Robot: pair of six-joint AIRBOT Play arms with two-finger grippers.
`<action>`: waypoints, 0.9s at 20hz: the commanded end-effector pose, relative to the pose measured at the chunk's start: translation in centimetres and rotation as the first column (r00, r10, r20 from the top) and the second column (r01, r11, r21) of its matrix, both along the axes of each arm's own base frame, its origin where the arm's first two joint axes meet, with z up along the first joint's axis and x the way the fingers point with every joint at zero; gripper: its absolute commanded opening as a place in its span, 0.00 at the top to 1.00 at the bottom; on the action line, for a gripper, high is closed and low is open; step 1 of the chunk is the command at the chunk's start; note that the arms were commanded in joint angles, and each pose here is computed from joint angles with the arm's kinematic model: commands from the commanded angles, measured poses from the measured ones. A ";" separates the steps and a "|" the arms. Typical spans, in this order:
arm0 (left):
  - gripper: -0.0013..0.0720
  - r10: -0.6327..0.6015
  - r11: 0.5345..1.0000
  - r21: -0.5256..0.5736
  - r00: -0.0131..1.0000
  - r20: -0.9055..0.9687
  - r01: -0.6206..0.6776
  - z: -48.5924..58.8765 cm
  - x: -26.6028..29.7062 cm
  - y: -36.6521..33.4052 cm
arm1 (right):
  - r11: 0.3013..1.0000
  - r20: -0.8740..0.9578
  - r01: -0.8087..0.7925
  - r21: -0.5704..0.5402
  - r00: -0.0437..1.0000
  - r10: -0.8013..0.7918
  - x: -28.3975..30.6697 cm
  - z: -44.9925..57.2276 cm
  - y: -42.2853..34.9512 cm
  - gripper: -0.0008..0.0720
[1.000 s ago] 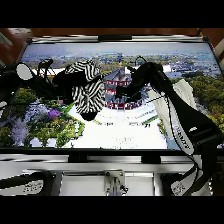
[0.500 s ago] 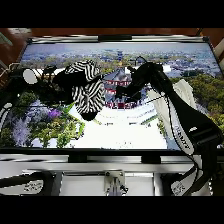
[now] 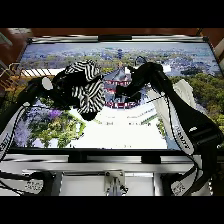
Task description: Fold the shirts.
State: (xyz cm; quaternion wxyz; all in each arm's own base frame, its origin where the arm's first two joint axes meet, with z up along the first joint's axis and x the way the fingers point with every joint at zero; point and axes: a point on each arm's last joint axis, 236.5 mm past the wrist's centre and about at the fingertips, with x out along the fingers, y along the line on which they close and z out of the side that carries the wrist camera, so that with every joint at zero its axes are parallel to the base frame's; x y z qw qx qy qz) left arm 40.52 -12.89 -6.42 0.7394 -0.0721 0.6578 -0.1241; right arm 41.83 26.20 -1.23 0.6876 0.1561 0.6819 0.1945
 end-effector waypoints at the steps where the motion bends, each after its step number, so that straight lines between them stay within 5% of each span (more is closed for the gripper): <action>1: 0.01 0.016 1.000 -0.009 1.000 0.010 -0.015 -2.0 1.1 -0.6 | 1.000 -0.012 -0.016 -0.003 1.000 0.016 -0.4 0.0 -0.1 0.09; 4: 0.03 0.071 0.994 -0.091 0.996 0.048 -0.066 -1.8 2.6 -2.3 | 1.000 -0.015 -0.017 -0.004 1.000 0.017 -0.5 0.0 -0.1 0.09; 5: 0.18 0.101 0.986 -0.141 0.993 0.057 -0.093 -1.4 3.1 -3.2 | 1.000 -0.017 -0.019 -0.005 1.000 0.018 -0.6 0.0 -0.1 0.09; 7: 0.81 0.091 0.971 -0.230 0.993 0.070 -0.072 -0.6 3.4 -5.4 | 0.999 -0.045 -0.035 -0.014 0.998 0.034 -1.3 -0.1 -0.4 0.09; 8: 0.90 0.064 0.964 -0.262 0.995 0.079 -0.041 -0.1 3.3 -6.4 | 0.999 -0.066 -0.049 -0.023 0.997 0.047 -1.9 -0.2 -0.6 0.09; 13: 0.90 -0.174 0.886 -0.384 0.955 0.242 0.259 6.4 0.5 -12.6 | 0.983 0.044 -0.119 -0.141 0.991 0.126 -1.4 2.2 -4.1 0.09; 16: 0.90 -0.328 0.814 -0.381 0.889 0.320 0.438 11.4 -4.6 -17.0 | 0.954 0.303 0.021 -0.300 0.950 0.075 1.9 9.8 -10.4 0.09; 18: 0.90 -0.369 0.768 -0.387 0.847 0.384 0.510 13.7 -7.0 -20.6 | 0.950 0.499 0.151 -0.275 0.867 0.007 3.0 16.7 -13.3 0.09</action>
